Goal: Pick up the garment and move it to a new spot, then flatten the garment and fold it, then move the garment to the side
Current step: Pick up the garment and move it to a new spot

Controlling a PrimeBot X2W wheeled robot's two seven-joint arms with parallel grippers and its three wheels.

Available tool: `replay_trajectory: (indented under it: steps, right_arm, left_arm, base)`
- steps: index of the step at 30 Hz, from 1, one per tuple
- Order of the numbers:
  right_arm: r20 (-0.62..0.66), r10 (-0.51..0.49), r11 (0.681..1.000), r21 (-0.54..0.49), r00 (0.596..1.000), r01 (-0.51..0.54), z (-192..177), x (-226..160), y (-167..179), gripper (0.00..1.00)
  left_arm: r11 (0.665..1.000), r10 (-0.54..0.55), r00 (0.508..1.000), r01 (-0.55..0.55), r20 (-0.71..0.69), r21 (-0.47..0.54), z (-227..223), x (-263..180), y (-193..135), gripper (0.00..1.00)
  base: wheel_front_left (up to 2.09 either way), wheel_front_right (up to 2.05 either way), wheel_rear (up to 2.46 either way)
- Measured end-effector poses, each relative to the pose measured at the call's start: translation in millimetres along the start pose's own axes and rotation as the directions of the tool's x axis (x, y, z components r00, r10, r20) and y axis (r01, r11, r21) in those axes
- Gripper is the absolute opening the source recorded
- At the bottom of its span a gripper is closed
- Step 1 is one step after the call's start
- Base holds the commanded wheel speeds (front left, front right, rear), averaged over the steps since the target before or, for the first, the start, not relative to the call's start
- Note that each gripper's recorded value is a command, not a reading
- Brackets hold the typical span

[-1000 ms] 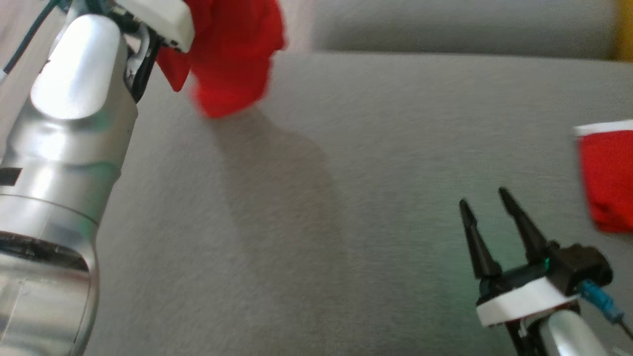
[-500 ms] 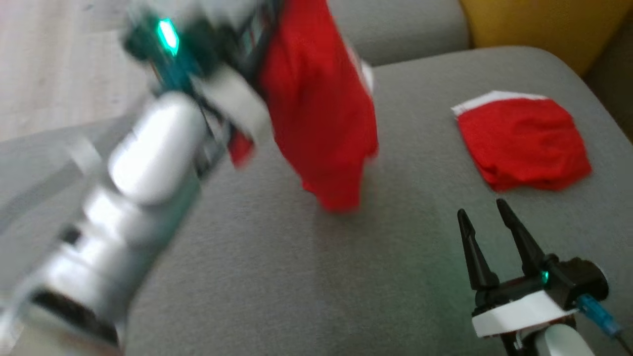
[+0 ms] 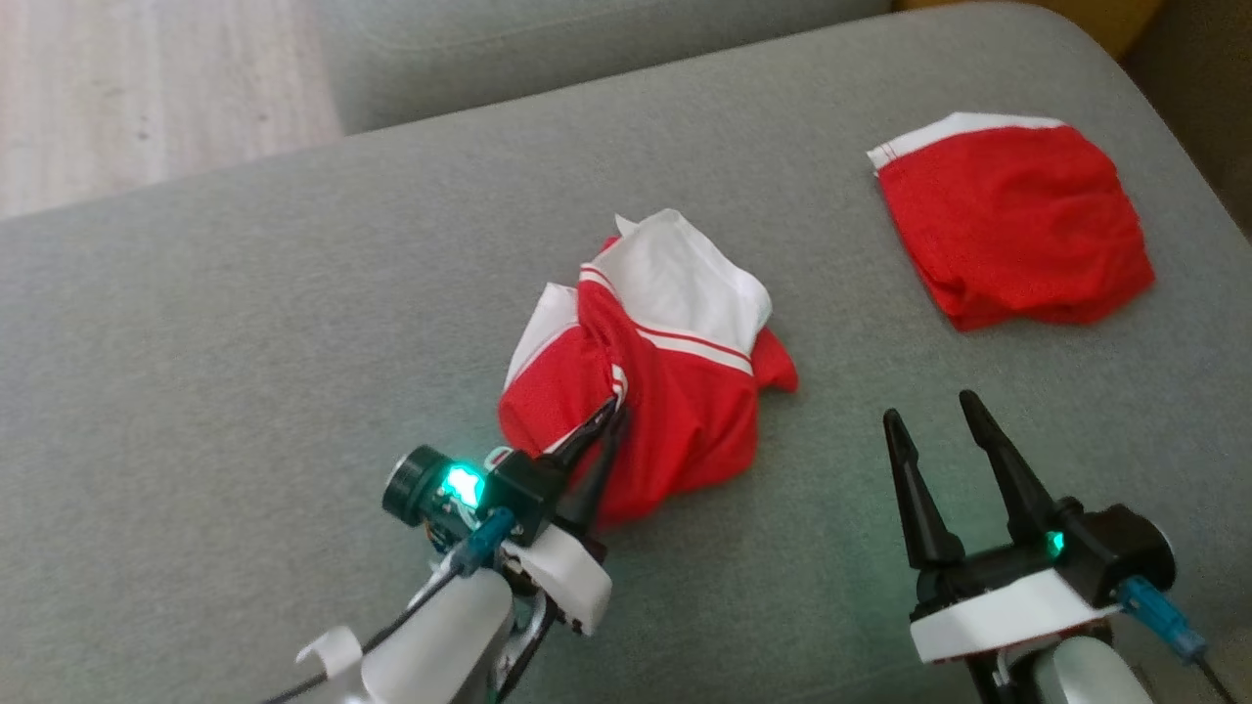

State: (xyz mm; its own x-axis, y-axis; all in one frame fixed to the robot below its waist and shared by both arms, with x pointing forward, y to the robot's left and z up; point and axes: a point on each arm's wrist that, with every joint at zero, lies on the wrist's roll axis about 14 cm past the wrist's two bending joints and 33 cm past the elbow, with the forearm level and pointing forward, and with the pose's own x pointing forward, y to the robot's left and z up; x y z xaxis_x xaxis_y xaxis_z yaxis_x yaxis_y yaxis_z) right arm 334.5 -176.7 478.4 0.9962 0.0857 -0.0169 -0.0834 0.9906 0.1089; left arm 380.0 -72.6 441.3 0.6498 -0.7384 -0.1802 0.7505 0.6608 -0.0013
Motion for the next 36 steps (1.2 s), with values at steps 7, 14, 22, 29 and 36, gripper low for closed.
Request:
replay_trajectory:
  steps: [7,14,22,29,36]
  right_arm:
    - [-0.008,0.043,0.999,0.015,0.999,-0.043,-5,-7,15,1.0]
    - [0.003,0.087,0.995,0.038,0.996,-0.087,-5,-7,33,1.0]
    - [-0.003,0.138,0.99,0.037,0.99,-0.138,-7,-13,50,1.0]
    - [-0.004,0.148,0.989,0.023,0.989,-0.148,-7,-22,53,1.0]
    - [-0.01,0.149,0.989,0.018,0.989,-0.149,-9,-24,53,1.0]
  left_arm:
    - [0.981,0.189,0.977,-0.184,0.093,-0.066,24,-35,19,1.0]
    - [0.885,0.465,0.859,-0.447,0.213,-0.132,51,-103,64,1.0]
    - [0.737,0.675,0.702,-0.649,0.226,-0.189,40,-188,81,1.0]
    - [0.648,0.761,0.617,-0.733,0.199,-0.205,21,-238,65,1.0]
    - [0.658,0.753,0.64,-0.729,0.153,-0.189,3,-241,49,1.0]
  base:
    - [0.0,0.0,0.0]
    - [0.0,0.0,0.0]
    - [0.0,0.0,0.0]
    - [0.0,0.0,0.0]
    - [0.0,0.0,0.0]
